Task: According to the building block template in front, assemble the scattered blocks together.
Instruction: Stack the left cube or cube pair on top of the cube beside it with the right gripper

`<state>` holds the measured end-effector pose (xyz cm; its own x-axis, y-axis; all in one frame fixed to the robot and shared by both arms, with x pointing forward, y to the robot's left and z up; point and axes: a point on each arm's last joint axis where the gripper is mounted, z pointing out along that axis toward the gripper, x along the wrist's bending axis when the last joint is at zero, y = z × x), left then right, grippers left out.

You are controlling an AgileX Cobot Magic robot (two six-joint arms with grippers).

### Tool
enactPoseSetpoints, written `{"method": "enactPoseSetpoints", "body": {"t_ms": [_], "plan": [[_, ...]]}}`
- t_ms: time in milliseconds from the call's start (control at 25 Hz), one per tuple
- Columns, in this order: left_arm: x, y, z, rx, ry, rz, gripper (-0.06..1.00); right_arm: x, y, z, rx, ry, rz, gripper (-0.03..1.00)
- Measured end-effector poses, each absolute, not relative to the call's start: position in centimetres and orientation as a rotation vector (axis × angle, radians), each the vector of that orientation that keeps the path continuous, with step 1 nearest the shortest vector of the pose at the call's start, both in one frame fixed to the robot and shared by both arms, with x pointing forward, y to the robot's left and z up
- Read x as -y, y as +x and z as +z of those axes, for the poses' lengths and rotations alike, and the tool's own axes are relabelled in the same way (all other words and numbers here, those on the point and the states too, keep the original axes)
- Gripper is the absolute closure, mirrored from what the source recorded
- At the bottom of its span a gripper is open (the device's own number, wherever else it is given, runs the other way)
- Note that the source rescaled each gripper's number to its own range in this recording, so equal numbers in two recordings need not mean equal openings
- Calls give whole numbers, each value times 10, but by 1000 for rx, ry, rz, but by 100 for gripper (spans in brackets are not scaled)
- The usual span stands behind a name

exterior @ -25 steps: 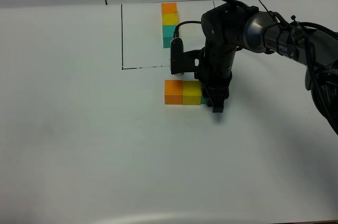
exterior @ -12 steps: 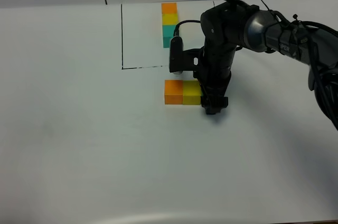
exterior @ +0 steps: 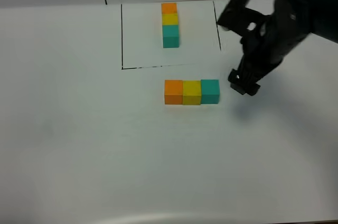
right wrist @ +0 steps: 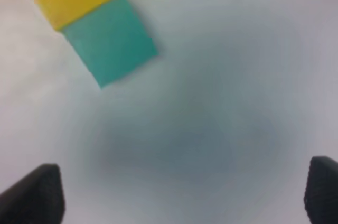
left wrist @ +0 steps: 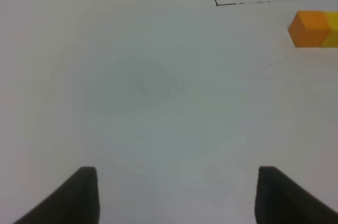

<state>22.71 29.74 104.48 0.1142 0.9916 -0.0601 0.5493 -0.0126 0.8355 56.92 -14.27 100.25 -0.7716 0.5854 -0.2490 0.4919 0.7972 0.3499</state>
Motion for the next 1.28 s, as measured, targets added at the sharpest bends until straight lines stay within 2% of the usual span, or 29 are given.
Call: {"method": "enactPoseSetpoints", "body": {"t_ms": [120,280,560,1080,1280], "plan": [[-297,227,1045,-1526,1657,760,60,175,532,1019,-2451,1038,540,13],[-297,227,1045,-1526,1657,760,60,209,485,1023,-2293,1270,644,16],[-297,227,1045,-1526,1657,760,60,231,437,1017,-2130,1423,759,21],[-297,227,1045,-1527,1657,760,60,233,445,1027,-2156,1248,683,21],[-297,227,1045,-1527,1657,760,60,207,477,1038,-2374,906,486,21]]}}
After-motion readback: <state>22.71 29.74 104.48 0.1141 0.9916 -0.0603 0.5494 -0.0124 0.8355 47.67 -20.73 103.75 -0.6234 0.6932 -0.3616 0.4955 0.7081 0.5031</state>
